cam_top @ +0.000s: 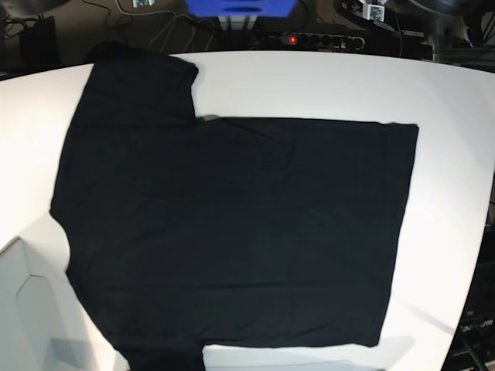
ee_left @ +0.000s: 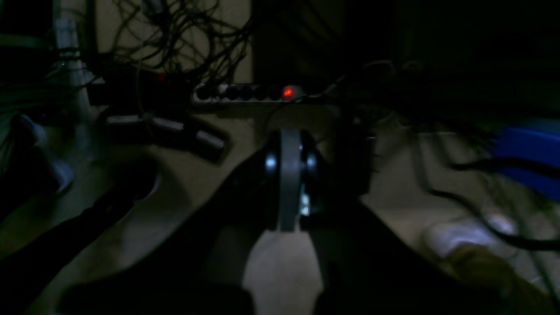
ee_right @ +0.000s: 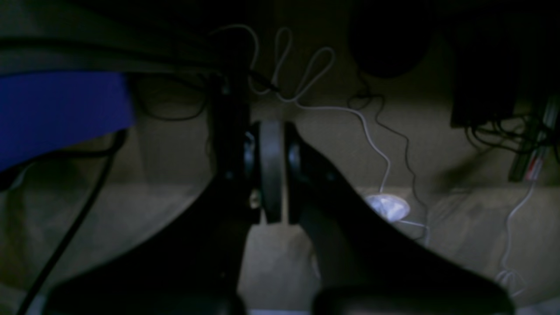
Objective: Fold the T-shirt properly
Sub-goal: 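Lower both grippers and pinch the shoulder edge corners of the shirt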
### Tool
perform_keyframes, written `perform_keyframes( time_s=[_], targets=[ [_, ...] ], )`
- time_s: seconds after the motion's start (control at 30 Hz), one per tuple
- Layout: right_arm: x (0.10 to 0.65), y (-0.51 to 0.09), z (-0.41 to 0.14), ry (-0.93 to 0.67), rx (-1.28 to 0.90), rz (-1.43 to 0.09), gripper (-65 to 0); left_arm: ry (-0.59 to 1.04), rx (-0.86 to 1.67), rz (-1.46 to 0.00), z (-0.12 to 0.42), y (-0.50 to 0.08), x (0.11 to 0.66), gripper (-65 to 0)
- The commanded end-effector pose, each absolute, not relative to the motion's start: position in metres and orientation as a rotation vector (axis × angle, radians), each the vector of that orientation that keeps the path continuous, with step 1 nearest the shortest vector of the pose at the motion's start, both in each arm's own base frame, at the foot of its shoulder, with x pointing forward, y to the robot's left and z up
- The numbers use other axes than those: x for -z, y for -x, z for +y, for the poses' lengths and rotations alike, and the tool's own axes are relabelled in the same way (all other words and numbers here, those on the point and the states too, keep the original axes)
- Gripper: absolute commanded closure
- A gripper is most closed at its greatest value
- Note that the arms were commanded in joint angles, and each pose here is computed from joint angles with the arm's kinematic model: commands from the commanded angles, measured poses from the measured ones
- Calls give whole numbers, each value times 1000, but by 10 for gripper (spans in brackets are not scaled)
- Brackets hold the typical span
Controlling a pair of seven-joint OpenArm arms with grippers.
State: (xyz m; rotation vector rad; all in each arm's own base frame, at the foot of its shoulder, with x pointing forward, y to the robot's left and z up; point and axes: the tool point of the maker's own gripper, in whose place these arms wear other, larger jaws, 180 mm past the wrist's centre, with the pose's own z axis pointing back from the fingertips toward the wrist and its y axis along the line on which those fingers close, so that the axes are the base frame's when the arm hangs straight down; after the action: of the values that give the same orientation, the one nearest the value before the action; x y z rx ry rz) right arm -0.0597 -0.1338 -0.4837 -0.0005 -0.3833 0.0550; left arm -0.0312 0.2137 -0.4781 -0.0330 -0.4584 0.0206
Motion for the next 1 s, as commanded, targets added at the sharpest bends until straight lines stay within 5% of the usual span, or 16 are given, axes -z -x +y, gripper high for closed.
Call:
perform_keyframes(
  time_s=[0.0, 0.27, 0.47, 0.57, 0.73, 0.97],
  targets=[
    [471, 54, -138, 6, -66, -407, 0, 20, -19, -495, 220, 26, 465, 0],
    [394, -22, -163, 81, -72, -564, 0, -2, -10, -757, 227, -47, 382, -11],
    [383, -68, -184, 145, -57, -688, -193, -85, -77, -861, 252, -97, 347, -263],
    [378, -92, -184, 148, -51, -749, -284, -125, -193, -915, 277, -123, 337, -337],
    [371, -118, -184, 150, -43, -818, -363, -111, -407, -939, 318, -162, 326, -356],
    [366, -132, -185, 154, -42, -855, -369, -54, -518, -927, 340, -198, 344, -357]
  ],
)
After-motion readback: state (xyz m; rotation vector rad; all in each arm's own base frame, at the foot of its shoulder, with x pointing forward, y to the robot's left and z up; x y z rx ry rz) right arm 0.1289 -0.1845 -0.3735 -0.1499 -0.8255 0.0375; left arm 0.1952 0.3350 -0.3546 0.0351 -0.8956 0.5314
